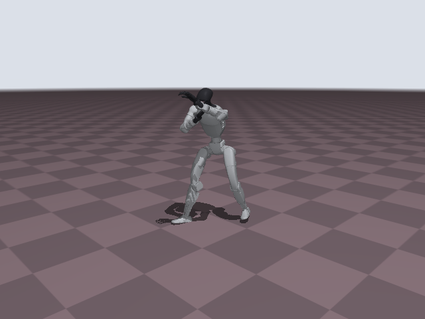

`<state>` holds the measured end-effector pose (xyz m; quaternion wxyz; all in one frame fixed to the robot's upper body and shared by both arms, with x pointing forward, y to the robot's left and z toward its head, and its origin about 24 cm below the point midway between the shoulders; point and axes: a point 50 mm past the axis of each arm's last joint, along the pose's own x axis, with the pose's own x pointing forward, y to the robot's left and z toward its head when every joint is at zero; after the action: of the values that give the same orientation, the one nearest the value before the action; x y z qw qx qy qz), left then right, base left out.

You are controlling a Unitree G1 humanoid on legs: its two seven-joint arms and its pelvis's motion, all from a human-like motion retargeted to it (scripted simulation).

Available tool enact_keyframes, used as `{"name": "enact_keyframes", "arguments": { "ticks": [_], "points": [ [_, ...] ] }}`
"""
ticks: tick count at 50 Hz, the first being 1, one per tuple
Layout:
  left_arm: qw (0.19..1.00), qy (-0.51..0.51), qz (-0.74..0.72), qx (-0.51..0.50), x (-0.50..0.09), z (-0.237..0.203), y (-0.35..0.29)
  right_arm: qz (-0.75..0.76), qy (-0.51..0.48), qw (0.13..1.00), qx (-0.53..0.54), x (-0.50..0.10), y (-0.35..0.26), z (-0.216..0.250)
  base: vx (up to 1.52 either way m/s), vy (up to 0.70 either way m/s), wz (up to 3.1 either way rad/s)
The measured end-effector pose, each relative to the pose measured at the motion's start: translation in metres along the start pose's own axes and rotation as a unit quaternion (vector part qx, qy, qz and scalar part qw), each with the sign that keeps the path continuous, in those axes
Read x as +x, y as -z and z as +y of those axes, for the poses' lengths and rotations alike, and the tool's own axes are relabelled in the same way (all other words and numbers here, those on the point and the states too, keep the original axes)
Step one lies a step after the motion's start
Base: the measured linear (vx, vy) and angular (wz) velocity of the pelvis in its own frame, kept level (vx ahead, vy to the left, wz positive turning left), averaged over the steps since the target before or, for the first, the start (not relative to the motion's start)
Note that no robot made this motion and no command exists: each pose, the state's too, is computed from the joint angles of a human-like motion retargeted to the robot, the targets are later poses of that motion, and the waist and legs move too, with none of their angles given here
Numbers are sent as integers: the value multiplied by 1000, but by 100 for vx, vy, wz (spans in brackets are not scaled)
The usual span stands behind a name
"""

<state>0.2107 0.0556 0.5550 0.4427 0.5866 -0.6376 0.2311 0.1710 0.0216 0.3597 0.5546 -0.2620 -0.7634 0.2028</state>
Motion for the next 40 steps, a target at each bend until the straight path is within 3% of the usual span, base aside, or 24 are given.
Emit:
{"name": "enact_keyframes", "arguments": {
  "ticks": [8, 16, 31, 36, 40],
  "points": [
    [1000, 12, -4, 13, -7, 5, 9, -27, -33, 999, -11, 2, -10, -8, -2, 2, 30],
    [997, -13, -26, -78, -43, -8, -14, -10, -101, 994, 35, -16, -16, 3, -3, 2, 52],
    [957, -116, -49, -262, -124, 11, -80, 35, -216, 968, 125, -54, -25, 40, 6, -19, 31],
    [968, -104, -38, -225, -117, 18, -72, 22, -242, 964, 106, -49, -25, 39, 21, -29, -53],
    [990, -75, 14, -120, -47, 19, -15, -23, -212, 976, 37, -14, -20, 24, 24, -17, -96]
  ]
}}
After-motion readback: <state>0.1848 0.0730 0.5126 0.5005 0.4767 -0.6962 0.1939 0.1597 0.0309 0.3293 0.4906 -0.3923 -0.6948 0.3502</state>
